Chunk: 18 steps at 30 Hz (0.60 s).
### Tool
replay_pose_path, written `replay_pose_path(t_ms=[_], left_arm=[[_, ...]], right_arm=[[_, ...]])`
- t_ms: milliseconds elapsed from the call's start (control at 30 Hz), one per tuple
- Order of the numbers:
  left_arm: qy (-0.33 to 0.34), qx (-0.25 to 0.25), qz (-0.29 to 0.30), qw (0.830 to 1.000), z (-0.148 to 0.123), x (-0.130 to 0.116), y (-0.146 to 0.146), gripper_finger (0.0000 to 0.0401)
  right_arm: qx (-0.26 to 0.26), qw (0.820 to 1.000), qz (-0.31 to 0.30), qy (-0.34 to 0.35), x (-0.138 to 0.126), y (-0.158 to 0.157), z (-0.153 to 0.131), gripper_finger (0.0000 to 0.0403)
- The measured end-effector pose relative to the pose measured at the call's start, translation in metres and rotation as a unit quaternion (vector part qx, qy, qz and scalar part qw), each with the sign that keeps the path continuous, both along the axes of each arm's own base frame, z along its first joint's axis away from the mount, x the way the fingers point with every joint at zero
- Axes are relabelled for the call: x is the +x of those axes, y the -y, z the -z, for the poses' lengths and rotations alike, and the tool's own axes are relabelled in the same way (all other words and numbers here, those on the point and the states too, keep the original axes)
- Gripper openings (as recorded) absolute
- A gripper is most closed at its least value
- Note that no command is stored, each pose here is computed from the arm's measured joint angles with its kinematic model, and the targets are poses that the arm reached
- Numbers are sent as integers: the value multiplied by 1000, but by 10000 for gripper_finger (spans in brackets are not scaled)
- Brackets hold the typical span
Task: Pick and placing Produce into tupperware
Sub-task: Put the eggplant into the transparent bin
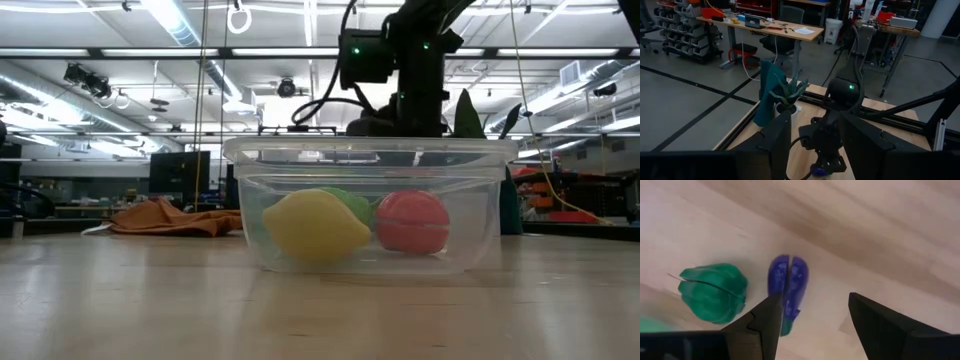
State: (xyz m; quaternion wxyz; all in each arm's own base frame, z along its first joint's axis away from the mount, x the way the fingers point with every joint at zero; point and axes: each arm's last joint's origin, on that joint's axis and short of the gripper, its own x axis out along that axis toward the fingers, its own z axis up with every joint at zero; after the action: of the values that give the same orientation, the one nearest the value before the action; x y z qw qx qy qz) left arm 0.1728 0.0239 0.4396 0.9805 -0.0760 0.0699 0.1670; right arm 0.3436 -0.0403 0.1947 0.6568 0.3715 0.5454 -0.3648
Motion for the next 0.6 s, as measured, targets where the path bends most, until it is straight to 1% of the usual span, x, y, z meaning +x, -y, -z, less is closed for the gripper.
replay_pose_path(t_ms=[167, 600], left_arm=[[0, 0, 0, 1000, 0, 0, 0, 174], [0, 1, 0, 1000, 0, 0, 0, 176]], right_arm=[[8, 999, 16, 29, 3, -2, 7, 191], [9, 998, 25, 56, 7, -2, 9, 191]])
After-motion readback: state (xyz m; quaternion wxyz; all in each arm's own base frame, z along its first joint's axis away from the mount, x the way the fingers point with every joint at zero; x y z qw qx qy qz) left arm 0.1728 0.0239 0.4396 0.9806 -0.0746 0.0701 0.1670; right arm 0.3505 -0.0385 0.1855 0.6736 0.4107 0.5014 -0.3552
